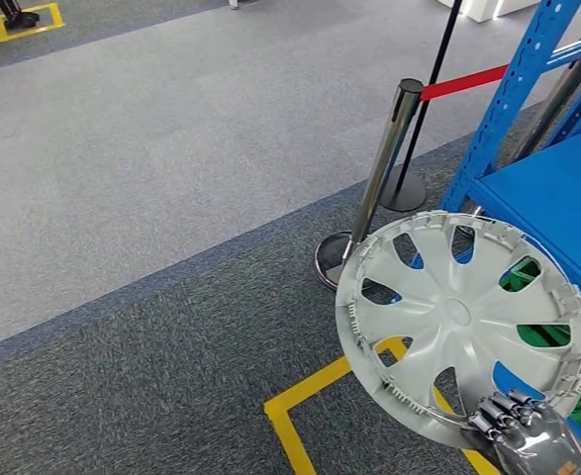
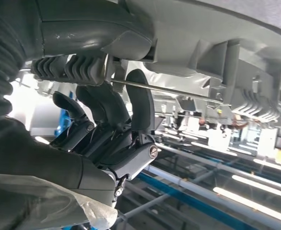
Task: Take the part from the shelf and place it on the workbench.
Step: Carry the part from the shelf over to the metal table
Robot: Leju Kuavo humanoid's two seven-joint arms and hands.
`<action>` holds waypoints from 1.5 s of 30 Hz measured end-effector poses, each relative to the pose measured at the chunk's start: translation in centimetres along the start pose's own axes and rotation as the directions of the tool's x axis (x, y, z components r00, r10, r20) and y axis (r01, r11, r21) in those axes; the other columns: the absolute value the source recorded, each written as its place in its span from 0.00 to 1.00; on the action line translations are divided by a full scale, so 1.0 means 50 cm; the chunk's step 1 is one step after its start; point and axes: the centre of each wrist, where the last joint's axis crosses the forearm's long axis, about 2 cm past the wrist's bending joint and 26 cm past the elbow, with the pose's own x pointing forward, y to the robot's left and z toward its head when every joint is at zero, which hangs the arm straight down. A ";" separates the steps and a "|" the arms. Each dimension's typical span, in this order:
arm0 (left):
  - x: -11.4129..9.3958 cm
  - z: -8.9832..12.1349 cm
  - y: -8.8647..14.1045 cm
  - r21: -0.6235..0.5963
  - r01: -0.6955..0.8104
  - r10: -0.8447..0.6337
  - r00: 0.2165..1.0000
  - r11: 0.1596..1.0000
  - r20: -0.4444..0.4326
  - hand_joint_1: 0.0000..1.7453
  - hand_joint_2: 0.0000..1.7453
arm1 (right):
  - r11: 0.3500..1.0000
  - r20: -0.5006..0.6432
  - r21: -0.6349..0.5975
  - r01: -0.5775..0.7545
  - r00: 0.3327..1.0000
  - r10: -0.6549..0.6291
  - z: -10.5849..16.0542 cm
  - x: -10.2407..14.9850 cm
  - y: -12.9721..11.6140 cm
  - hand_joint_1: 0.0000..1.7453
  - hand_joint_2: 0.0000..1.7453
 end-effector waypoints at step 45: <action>0.004 -0.004 0.007 0.045 0.053 -0.054 0.998 0.998 0.029 0.00 1.00 | 0.999 0.090 -0.048 0.006 0.996 -0.002 -0.042 0.010 0.009 1.00 1.00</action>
